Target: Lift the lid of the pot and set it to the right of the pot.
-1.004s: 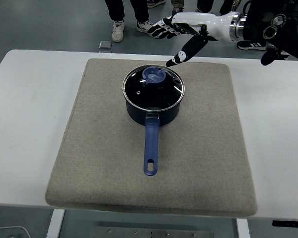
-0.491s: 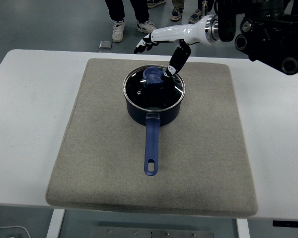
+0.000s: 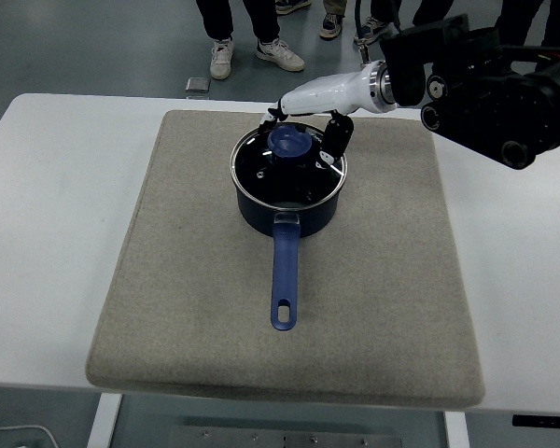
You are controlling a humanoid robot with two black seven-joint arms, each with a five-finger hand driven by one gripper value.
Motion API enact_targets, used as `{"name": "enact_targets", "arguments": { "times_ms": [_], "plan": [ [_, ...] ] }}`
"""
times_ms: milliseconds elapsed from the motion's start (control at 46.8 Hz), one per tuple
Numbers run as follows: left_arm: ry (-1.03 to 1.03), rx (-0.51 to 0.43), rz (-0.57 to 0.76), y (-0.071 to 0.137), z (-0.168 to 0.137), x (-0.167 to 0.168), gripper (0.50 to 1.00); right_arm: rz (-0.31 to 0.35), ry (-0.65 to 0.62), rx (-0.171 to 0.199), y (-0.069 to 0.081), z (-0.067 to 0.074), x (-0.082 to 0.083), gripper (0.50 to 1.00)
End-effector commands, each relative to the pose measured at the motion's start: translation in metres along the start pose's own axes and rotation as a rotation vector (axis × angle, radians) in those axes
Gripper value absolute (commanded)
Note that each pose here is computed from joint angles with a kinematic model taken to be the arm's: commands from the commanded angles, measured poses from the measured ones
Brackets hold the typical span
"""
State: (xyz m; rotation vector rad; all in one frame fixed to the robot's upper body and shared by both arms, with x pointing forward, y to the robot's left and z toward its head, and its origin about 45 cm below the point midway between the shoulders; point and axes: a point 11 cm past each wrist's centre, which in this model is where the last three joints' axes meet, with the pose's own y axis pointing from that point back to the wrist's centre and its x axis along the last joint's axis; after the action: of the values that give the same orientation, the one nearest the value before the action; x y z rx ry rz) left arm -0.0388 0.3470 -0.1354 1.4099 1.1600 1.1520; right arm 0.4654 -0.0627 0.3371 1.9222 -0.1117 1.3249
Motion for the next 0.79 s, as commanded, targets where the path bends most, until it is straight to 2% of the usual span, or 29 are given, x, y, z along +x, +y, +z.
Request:
{"name": "enact_targets", "arguments": {
  "times_ms": [0,256,385,534,769],
  "plan": [
    [0.001,-0.001,0.000,0.000,0.000,0.000,1.000,0.001,0.003,-0.005,0.000,0.001,0.000,0.907],
    [-0.001,-0.001,-0.001,0.000,0.000,0.000,1.000,0.002,0.004,-0.003,0.000,0.001,0.000,0.889],
    [0.001,-0.001,-0.001,0.000,0.000,0.000,1.000,-0.007,0.011,0.006,-0.006,-0.005,-0.002,0.885],
    [-0.001,-0.001,-0.001,0.000,0.000,0.000,1.000,0.001,0.011,-0.011,-0.005,-0.001,0.001,0.874],
    [0.001,0.001,0.000,0.000,0.000,0.000,1.000,-0.001,0.015,-0.014,-0.010,-0.003,0.001,0.856]
  ]
}}
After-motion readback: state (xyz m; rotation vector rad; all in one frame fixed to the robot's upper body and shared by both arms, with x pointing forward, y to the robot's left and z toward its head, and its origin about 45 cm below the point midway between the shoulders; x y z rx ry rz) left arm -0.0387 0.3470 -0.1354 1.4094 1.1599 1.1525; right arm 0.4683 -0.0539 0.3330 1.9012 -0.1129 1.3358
